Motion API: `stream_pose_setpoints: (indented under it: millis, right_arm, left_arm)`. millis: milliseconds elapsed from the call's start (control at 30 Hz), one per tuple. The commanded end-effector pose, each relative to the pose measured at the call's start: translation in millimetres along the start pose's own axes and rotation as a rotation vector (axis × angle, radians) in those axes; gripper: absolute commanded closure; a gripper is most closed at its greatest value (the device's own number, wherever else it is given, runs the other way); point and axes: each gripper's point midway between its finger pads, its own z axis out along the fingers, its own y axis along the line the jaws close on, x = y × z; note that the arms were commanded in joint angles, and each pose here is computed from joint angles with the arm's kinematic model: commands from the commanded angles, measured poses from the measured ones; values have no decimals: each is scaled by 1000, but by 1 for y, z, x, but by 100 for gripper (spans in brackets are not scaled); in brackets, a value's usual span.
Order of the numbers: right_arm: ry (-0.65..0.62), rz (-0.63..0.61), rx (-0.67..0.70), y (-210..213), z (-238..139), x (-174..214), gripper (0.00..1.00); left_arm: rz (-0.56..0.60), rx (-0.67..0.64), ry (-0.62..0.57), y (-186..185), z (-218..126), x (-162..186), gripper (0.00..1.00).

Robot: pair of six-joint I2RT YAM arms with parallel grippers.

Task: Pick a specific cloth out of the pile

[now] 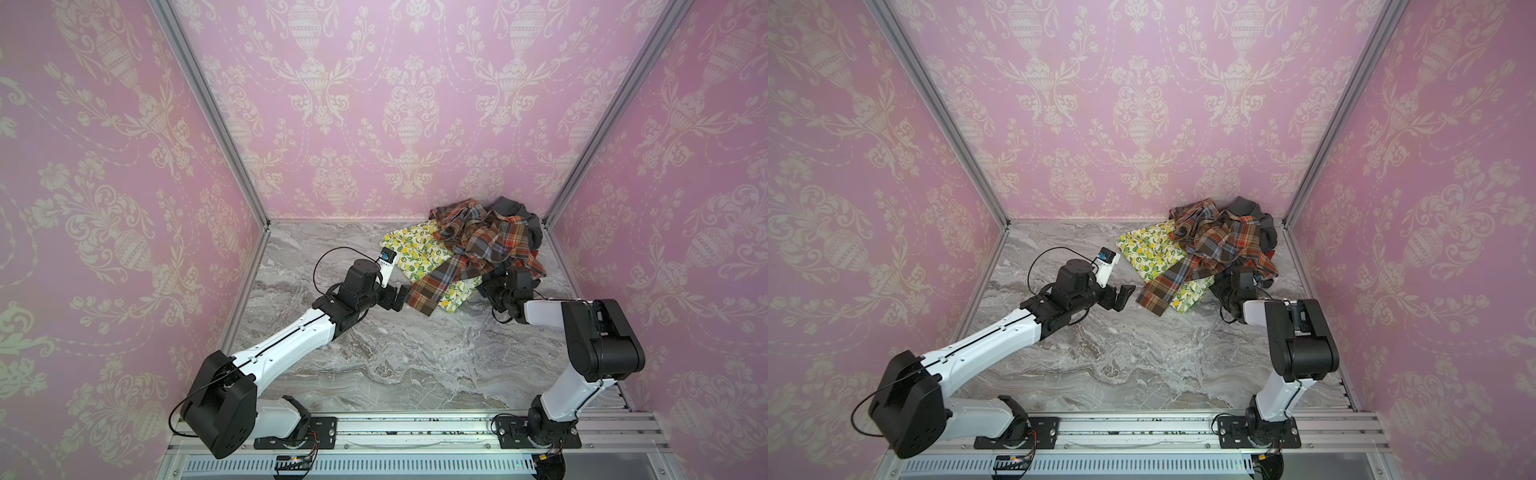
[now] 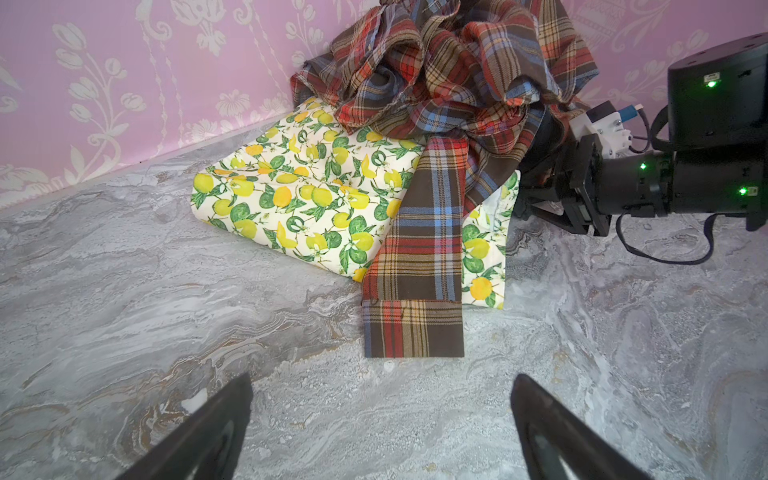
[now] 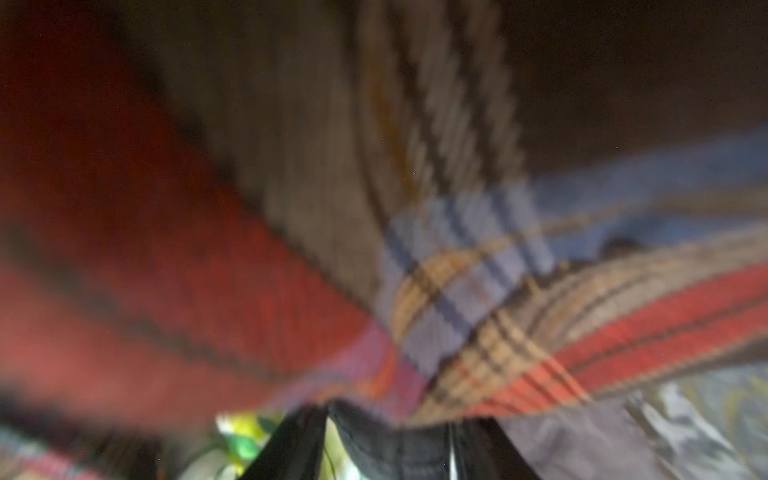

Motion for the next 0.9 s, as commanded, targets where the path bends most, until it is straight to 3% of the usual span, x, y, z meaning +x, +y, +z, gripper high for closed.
stream_pose_setpoints:
  millis: [0, 67, 100, 500, 867]
  right_arm:
    - [-6, 42, -37, 7, 9, -1, 80]
    - [-17, 35, -57, 17, 7, -7, 99]
    - [-25, 22, -61, 24, 3, -10, 100]
    - [-106, -136, -85, 116, -69, -60, 100]
    - [-218, -274, -284, 256, -149, -124, 100]
  left_arm:
    - [31, 19, 24, -6, 2, 5, 1]
    - [34, 19, 25, -7, 2, 6, 1]
    - [34, 17, 24, -6, 2, 6, 1]
    - [20, 19, 32, -7, 3, 7, 1]
    - [-7, 18, 33, -7, 3, 4, 1]
